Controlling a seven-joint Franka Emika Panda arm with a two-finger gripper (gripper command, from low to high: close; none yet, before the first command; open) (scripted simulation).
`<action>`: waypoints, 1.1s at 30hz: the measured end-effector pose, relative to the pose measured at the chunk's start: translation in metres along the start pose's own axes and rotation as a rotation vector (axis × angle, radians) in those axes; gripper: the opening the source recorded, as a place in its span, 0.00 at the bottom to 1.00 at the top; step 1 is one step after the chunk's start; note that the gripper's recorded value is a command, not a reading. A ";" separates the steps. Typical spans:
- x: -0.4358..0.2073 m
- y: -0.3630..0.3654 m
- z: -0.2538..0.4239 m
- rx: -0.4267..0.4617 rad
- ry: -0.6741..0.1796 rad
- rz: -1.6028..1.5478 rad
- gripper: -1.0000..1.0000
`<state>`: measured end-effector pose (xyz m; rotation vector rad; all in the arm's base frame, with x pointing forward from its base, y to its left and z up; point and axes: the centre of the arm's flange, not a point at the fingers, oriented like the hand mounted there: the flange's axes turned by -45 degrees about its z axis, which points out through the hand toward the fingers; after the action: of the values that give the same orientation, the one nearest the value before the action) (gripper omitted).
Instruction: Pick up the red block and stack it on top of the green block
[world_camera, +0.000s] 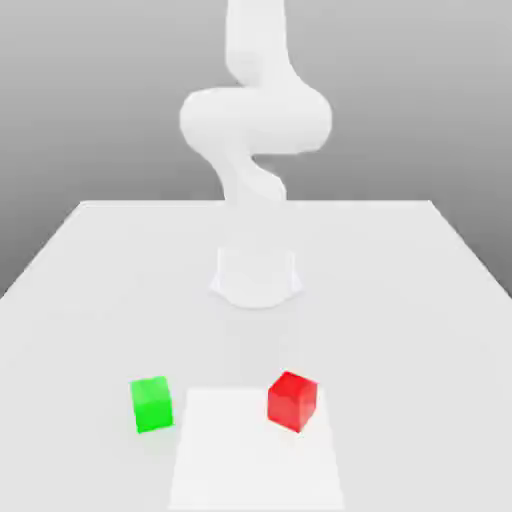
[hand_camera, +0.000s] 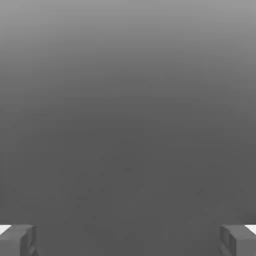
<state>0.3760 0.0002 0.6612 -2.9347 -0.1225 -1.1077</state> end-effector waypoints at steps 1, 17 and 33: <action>-0.007 -0.001 0.027 0.016 -0.037 -0.042 0.50; -0.283 -0.060 0.318 0.326 -0.613 -0.816 0.50; -0.347 -0.064 0.370 0.356 -0.656 -0.881 0.00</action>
<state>0.3559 0.0495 0.1526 -2.7539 -1.5142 0.0003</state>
